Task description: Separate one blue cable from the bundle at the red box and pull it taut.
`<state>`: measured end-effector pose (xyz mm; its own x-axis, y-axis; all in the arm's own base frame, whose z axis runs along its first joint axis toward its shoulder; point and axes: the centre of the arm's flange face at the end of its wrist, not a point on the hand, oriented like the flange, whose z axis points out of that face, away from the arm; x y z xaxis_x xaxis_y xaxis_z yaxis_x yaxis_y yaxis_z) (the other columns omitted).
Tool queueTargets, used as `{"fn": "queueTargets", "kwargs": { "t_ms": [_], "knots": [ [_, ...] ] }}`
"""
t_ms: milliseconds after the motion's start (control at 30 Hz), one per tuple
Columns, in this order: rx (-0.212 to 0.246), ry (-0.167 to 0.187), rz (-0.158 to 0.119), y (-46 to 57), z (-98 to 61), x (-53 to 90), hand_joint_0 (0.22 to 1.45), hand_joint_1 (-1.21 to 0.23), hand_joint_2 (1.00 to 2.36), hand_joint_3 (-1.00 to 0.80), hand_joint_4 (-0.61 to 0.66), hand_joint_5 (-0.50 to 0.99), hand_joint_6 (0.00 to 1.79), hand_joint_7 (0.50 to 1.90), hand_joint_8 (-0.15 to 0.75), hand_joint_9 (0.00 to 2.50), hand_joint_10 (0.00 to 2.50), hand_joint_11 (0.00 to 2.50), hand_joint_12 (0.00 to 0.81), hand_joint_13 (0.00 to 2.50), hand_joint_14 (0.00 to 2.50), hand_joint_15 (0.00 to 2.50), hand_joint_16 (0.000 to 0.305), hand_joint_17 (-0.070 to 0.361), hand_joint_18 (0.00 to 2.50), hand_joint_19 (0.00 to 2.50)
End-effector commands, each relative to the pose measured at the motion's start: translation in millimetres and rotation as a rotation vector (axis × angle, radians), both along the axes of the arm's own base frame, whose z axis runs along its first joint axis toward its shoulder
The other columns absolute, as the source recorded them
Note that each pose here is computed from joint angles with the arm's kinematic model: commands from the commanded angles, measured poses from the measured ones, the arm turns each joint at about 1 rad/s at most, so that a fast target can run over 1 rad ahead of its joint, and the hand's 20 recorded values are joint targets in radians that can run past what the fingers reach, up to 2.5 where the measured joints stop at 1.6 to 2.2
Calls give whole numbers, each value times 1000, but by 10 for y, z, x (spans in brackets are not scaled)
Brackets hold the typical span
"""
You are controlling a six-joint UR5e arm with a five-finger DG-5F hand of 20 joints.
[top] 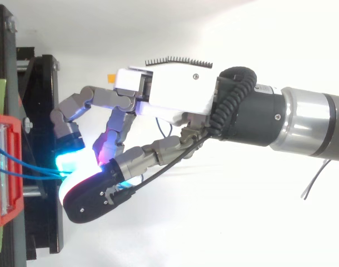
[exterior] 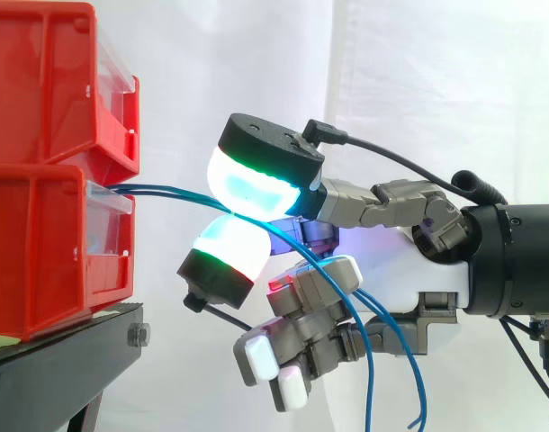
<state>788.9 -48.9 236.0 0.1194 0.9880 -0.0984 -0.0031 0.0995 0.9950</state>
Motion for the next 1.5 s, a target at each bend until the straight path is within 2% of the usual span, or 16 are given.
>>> {"fn": "queueTargets", "kwargs": {
  "t_ms": [0, 133, 233, 367, 500, 633, 867, 1000, 1033, 1100, 1167, 1300, 1467],
  "knots": [
    [1, 0, 1, 5, -1, 0, 841, -954, 1000, -497, -135, -150, 892, 1479, 302, 1377, 31, 1479, 361, 1049, 26, 640, 43, 97, 900, 652],
    [2, 3, 1, 5, -4, -3, 849, -956, 1000, -500, -188, -148, 900, 1539, 284, 1386, 32, 1491, 352, 1053, 24, 628, 42, 94, 905, 622],
    [4, 3, 1, 5, -4, -3, 814, -970, 1000, -500, -205, -145, 906, 1513, 271, 1396, 31, 1484, 346, 1057, 26, 622, 42, 94, 925, 590],
    [4, 3, -1, -8, -10, -6, 758, -1029, 1000, -500, -163, -139, 906, 1398, 265, 1393, 31, 1496, 345, 1054, 25, 625, 41, 93, 923, 586],
    [4, 1, -1, -7, -2, -2, 700, -1088, 1000, -500, -114, -138, 901, 1393, 267, 1384, 31, 1499, 347, 1041, 24, 620, 42, 94, 916, 587],
    [4, 3, 1, 5, -4, -3, 652, -1078, 1000, -500, -77, -142, 900, 1375, 262, 1375, 31, 1472, 346, 1042, 24, 626, 42, 94, 916, 597],
    [4, 3, -1, -7, -4, -4, 568, -891, 1000, -500, -85, -121, 869, 1237, 270, 1450, 32, 1420, 353, 1099, 25, 625, 42, 94, 961, 642],
    [4, 4, -1, -8, -11, -7, 545, -827, 1000, -500, -65, -114, 850, 1239, 279, 1462, 31, 1388, 364, 1106, 25, 620, 43, 97, 968, 646],
    [4, 4, -1, -8, -11, -7, 494, -798, 1000, -500, -37, -112, 828, 1267, 305, 1444, 32, 1391, 382, 1116, 24, 614, 46, 103, 998, 631],
    [4, 3, -1, -7, -4, -4, 472, -793, 1000, -500, -14, -112, 821, 1251, 320, 1448, 31, 1394, 392, 1121, 22, 621, 48, 108, 1015, 631],
    [4, 4, -1, -8, -11, -7, 434, -724, 1000, -500, 19, -111, 808, 1214, 345, 1451, 29, 1354, 414, 1137, 22, 601, 52, 117, 1054, 614],
    [4, 4, -1, -8, -11, -7, 447, -570, 1000, -500, 24, -107, 785, 1189, 334, 1457, 29, 1320, 412, 1138, 20, 605, 52, 117, 1059, 629],
    [4, 4, 1, 4, -11, -6, 529, -492, 1000, -500, 12, -106, 762, 1206, 296, 1438, 32, 1344, 387, 1113, 22, 616, 46, 102, 1002, 685]
  ]
}}
